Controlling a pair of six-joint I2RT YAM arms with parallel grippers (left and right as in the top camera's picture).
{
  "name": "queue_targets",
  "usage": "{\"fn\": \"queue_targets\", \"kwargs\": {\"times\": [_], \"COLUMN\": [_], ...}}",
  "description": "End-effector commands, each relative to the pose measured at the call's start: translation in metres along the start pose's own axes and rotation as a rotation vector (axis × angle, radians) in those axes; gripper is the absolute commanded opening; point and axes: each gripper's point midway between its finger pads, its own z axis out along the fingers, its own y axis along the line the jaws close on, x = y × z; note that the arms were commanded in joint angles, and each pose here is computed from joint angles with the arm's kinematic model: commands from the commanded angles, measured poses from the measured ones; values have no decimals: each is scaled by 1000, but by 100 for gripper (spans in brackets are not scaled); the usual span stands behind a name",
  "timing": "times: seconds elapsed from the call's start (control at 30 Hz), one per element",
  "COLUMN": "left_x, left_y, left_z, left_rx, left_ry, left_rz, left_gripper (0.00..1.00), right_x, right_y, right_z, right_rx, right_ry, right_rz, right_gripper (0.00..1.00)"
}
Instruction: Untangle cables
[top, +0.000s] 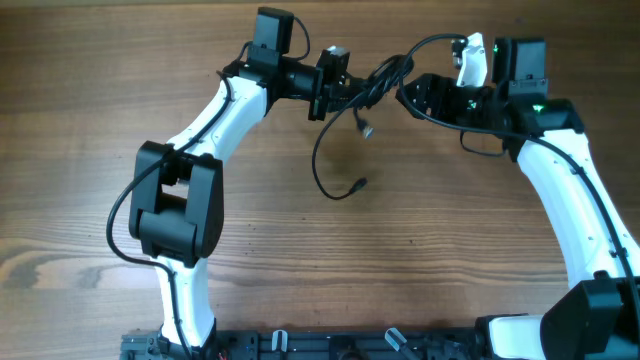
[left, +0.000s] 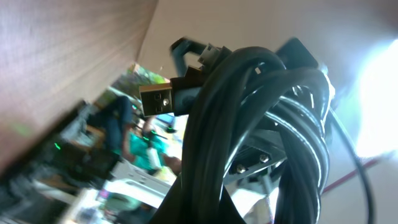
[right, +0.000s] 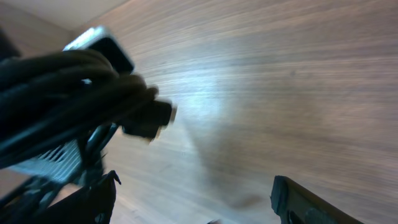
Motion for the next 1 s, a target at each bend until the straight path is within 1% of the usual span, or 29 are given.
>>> {"fn": "queue_targets", "kwargs": {"times": [0.0,0.07,0.1,0.2,0.23,0.3,0.37,0.43,0.5,0.53,0.8,0.97], "left_x": [7,0,-4,-23,-25,-26,-25,-25,-23,-23,-24,-25], "left_y": [-14,-14,-14,-12,-12,-12,-11,-9,-9,-8,-7,-7], "left_z": [-16,-28,-35,-57,-59,-60,-55,-48,-41,-39,-35,-35], "left_rx": [29,30,26,1,-1,-3,-8,-14,-19,-21,-30,-34], "left_ry": [5,-33,-59,-169,-178,-184,-180,-170,-159,-155,-161,-168], "left_rz": [299,379,394,398,397,397,398,398,399,399,399,398], "left_gripper": [4,4,4,4,4,4,4,4,4,4,4,4], "right_x": [-3,-4,-4,-7,-8,-10,-13,-17,-20,-21,-22,-25], "right_y": [14,18,20,27,30,37,44,51,47,46,48,61], "right_z": [-9,-16,-20,-32,-33,-34,-31,-24,-14,-10,0,-5], "right_rx": [-125,-187,-219,-320,-339,-371,-380,-377,-320,-301,-315,-386], "right_ry": [26,35,41,48,46,47,43,35,19,16,21,18], "right_rz": [90,105,114,128,121,124,133,153,205,218,203,153], "right_gripper": [81,81,80,80,80,80,76,68,61,59,57,57]}}
